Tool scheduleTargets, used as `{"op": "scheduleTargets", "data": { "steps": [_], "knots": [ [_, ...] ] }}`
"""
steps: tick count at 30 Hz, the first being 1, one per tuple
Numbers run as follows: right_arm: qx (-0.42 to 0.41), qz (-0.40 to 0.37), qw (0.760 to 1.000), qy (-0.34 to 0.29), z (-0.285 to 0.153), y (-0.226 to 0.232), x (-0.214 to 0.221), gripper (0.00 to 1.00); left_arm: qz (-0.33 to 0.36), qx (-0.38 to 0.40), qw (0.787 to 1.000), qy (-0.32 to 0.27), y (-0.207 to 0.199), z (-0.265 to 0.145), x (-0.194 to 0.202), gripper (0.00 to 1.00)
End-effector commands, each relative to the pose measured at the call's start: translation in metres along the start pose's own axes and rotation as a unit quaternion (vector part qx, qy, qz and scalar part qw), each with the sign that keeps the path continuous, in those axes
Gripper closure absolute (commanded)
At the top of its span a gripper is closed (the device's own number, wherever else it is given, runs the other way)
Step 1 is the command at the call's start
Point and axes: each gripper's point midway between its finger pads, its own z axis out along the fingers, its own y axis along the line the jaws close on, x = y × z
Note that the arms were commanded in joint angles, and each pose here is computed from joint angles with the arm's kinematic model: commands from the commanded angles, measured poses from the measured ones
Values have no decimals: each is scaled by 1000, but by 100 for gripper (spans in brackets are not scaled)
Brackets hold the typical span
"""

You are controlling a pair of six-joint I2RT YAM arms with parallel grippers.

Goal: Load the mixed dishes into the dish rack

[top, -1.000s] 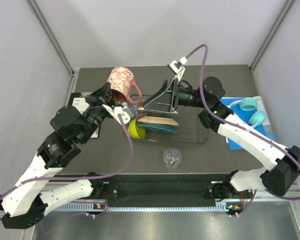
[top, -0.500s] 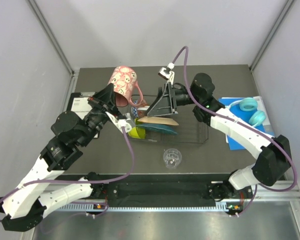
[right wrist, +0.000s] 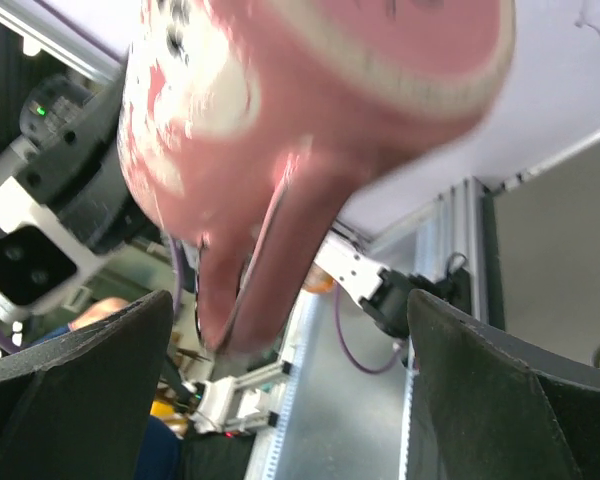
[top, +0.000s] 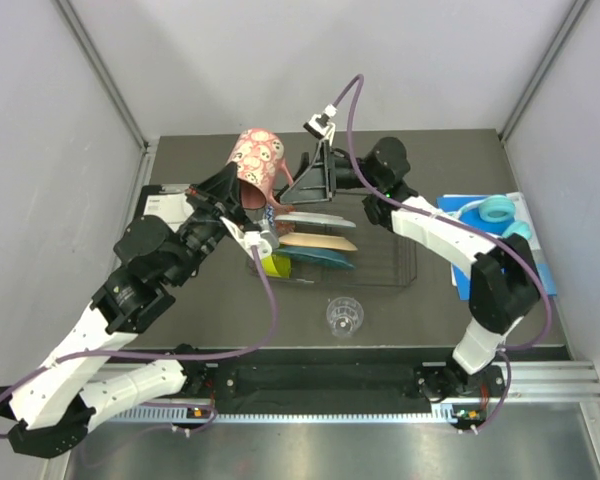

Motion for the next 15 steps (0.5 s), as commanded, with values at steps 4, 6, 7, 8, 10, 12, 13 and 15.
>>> {"op": "scheduleTargets", "data": {
  "steps": [4,6,7,8,10,12,13,15],
  "knots": [
    [-125,-58,990,-11,3,48,-26,0,-23,-111,991,-70,60,0,-31,100],
    [-136,-50,989,-5,4,52,-27,7,-22,-112,991,-71,60,2,-32,100],
    [-141,-54,989,-4,3,49,-26,12,-25,-113,991,-71,60,2,-32,100],
    [-145,-41,989,1,3,51,-25,24,-24,-110,991,-71,58,3,-32,100],
    [-149,-37,988,7,3,49,-24,39,-22,-109,991,-70,56,4,-31,100],
    [-155,-32,987,10,1,50,-20,49,-21,-105,992,-68,51,5,-30,100],
    [-157,-30,987,12,1,50,-18,53,-20,-105,992,-68,51,5,-30,100],
    [-161,-23,987,15,-1,50,-13,61,-18,-102,992,-70,45,6,-30,100]
  ]
}}
